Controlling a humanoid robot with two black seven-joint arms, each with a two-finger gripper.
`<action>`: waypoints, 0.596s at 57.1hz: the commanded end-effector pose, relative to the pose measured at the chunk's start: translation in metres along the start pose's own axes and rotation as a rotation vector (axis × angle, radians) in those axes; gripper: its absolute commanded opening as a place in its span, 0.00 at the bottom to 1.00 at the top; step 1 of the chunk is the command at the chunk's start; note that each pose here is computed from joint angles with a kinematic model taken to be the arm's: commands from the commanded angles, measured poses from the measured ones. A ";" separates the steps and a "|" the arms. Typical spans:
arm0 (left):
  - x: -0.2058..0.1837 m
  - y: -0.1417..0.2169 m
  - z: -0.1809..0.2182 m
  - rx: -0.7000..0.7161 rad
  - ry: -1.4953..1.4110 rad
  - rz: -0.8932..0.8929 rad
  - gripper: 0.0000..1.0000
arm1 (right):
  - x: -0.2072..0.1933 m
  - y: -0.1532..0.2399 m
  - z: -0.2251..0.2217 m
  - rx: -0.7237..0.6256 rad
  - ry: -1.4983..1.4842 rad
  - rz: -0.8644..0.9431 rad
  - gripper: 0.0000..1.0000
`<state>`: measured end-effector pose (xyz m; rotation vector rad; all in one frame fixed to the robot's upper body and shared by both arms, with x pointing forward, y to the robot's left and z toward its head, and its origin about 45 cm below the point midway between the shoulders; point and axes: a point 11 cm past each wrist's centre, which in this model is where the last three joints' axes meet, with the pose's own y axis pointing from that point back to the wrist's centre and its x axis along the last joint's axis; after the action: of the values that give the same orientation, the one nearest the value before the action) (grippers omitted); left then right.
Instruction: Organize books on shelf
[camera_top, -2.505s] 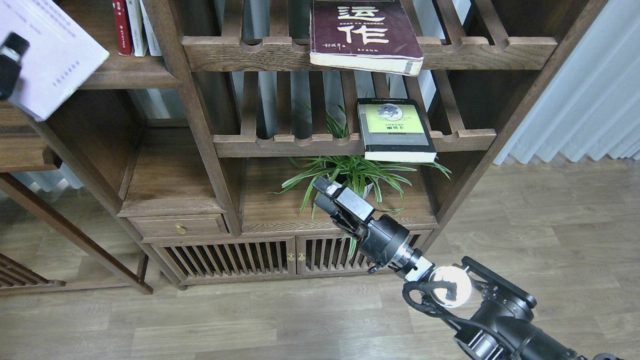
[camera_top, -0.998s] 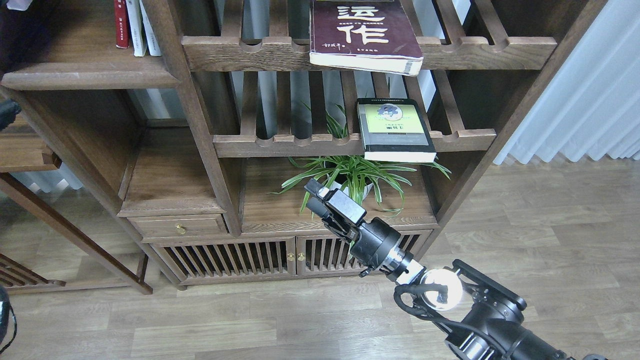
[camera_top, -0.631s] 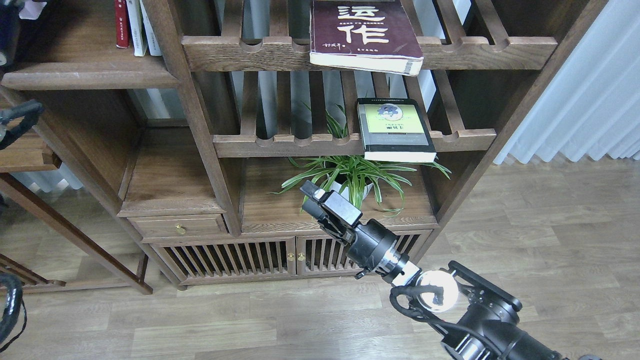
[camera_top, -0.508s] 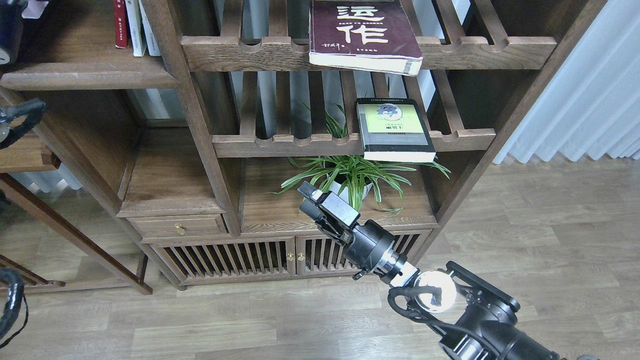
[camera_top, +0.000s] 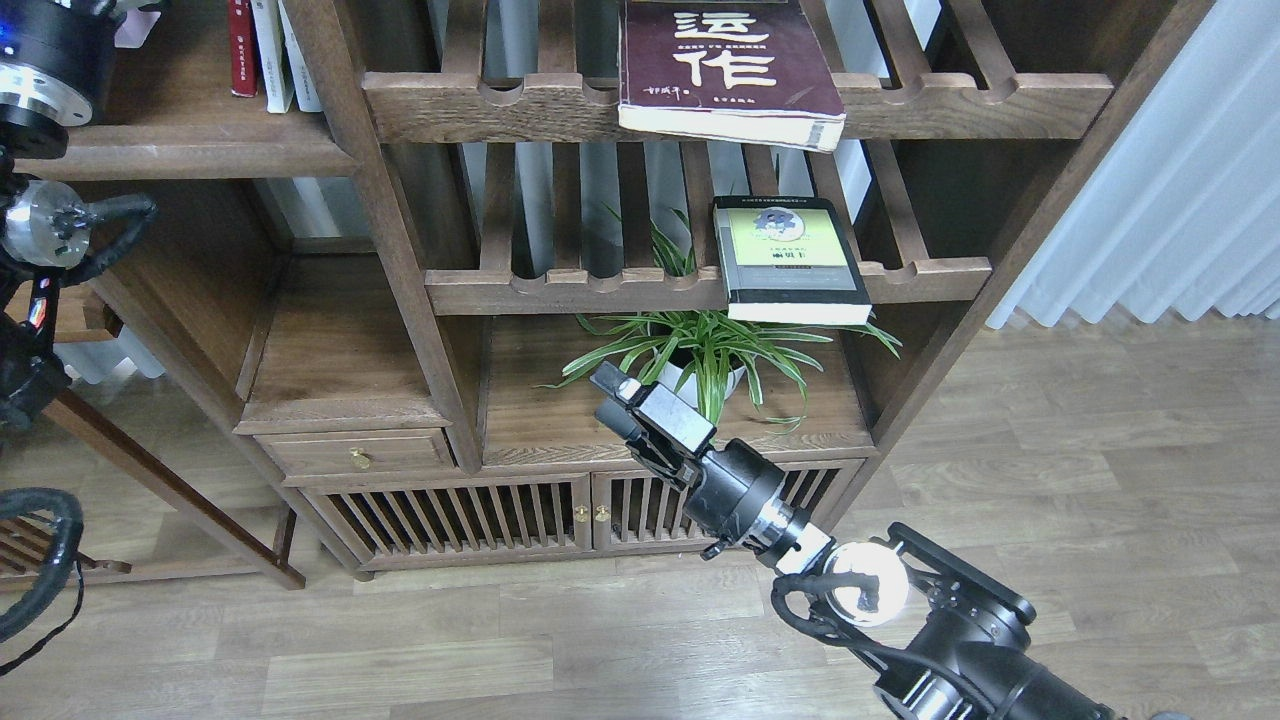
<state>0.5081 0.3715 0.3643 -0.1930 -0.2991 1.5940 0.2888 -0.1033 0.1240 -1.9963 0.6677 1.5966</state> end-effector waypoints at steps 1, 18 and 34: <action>0.002 0.002 -0.008 0.017 -0.014 0.001 0.00 | 0.000 0.000 -0.001 0.001 0.001 -0.001 0.98; 0.009 0.006 -0.022 0.059 -0.021 0.022 0.00 | -0.001 0.000 -0.001 0.002 0.001 -0.003 0.98; 0.008 0.009 -0.035 0.082 -0.049 0.015 0.02 | -0.002 -0.001 -0.002 0.003 0.002 -0.005 0.98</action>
<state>0.5081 0.3826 0.3325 -0.1103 -0.2717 1.6249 0.2905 -0.1035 0.1257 -1.9974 0.6662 1.5903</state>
